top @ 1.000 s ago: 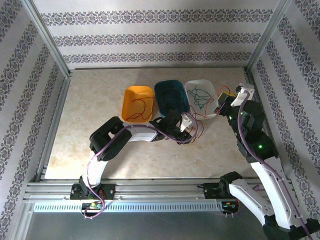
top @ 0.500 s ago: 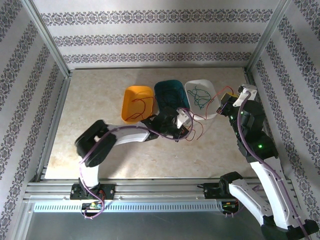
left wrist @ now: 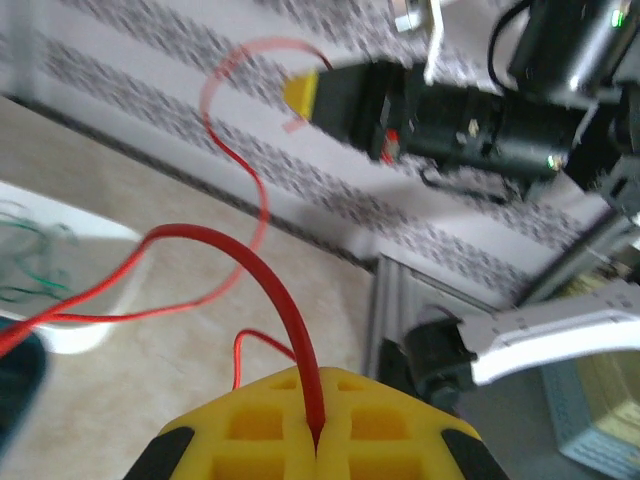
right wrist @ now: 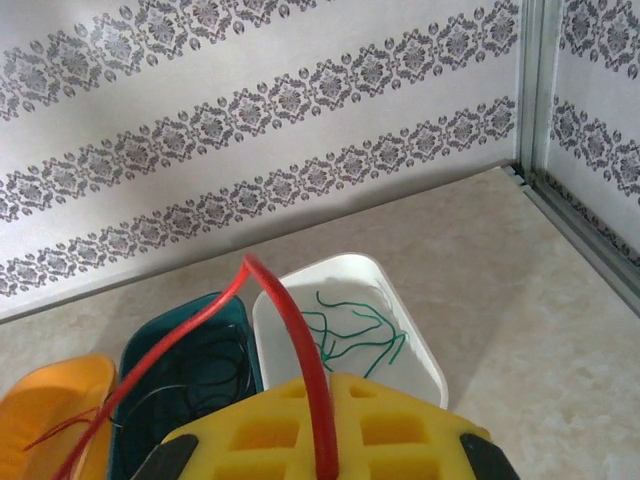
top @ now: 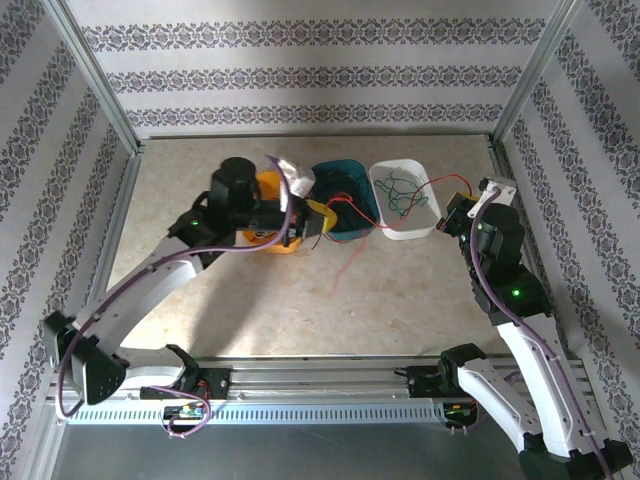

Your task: Untangle the cables

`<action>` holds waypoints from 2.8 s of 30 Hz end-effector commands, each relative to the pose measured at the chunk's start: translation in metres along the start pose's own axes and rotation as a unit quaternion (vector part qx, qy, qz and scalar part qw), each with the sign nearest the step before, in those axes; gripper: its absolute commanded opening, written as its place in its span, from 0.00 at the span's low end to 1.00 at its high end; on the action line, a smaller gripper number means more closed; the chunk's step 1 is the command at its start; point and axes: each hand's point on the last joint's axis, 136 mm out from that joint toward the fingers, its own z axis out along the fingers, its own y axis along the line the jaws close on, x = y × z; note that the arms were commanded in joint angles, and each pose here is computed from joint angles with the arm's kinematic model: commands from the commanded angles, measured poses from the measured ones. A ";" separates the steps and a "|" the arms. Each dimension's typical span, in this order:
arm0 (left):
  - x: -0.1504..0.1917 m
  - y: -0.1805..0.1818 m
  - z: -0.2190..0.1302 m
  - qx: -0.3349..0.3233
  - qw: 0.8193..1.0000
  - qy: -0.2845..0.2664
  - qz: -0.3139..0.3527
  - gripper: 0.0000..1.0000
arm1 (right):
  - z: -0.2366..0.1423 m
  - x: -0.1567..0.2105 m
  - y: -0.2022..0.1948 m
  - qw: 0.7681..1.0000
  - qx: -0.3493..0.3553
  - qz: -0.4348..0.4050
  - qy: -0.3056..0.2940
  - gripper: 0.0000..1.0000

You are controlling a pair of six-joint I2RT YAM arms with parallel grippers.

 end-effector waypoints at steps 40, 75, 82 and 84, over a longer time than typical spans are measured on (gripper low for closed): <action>0.089 0.255 -0.062 -0.240 0.950 -0.055 -0.192 0.00 | -0.009 -0.008 -0.017 0.999 0.026 0.009 -0.026 0.00; 0.151 0.250 -0.040 -0.312 0.884 0.021 -0.347 0.85 | -0.002 0.004 -0.005 1.000 -0.005 0.008 0.001 0.00; 0.152 0.268 -0.020 -0.324 0.878 0.007 -0.352 0.86 | -0.004 0.003 -0.005 1.000 -0.006 0.008 -0.002 0.00; 0.147 0.277 -0.016 -0.327 0.878 -0.008 -0.351 0.85 | -0.005 0.002 -0.006 1.000 -0.005 0.007 -0.004 0.00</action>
